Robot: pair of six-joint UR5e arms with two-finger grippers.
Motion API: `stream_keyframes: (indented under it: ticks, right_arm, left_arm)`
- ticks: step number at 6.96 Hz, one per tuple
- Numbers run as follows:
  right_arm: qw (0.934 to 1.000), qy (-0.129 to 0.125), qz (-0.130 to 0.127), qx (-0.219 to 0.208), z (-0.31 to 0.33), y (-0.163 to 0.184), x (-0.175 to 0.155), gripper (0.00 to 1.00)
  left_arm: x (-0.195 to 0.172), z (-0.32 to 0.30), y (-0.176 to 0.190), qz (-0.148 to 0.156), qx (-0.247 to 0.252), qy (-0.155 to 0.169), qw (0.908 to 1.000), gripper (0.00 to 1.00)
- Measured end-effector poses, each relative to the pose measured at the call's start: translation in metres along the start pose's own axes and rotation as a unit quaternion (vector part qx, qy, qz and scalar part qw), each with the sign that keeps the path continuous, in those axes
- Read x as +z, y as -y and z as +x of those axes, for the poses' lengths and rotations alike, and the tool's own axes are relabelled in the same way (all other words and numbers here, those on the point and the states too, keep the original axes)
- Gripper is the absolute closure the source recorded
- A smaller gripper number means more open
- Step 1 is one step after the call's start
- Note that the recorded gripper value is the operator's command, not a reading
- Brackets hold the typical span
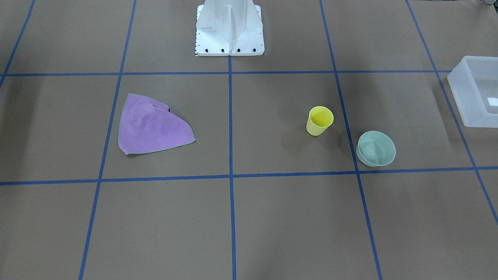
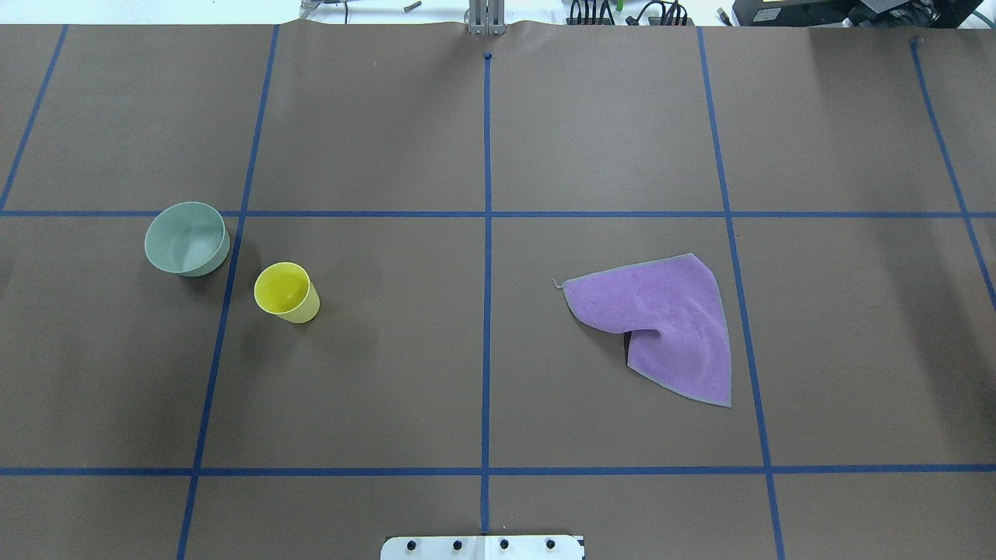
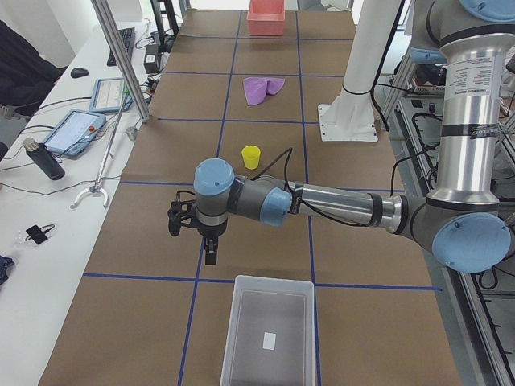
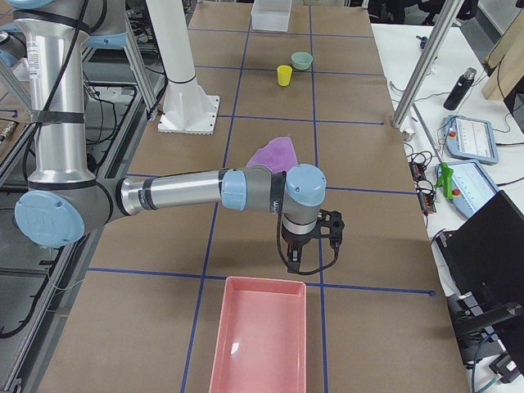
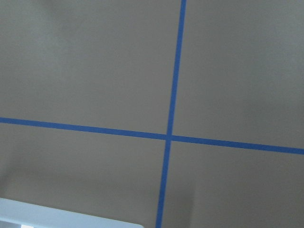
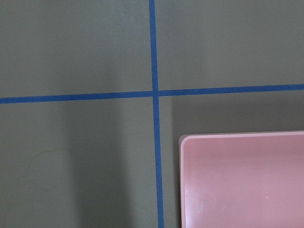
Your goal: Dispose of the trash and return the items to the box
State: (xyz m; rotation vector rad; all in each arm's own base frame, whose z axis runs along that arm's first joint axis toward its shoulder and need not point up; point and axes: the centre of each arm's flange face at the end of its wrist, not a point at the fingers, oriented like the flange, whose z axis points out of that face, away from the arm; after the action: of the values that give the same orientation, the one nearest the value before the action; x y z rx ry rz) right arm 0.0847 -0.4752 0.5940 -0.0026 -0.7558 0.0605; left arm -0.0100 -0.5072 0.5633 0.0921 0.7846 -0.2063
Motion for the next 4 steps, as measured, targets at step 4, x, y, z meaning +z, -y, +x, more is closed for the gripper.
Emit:
stream_keyframes:
  ticks: [4]
  right_arm:
    - [1.0,0.002,0.0,0.0,-0.001,0.0,0.0,0.0]
  left_arm:
    - [0.096,0.149,-0.029,-0.038,-0.036,-0.057,0.997,0.02]
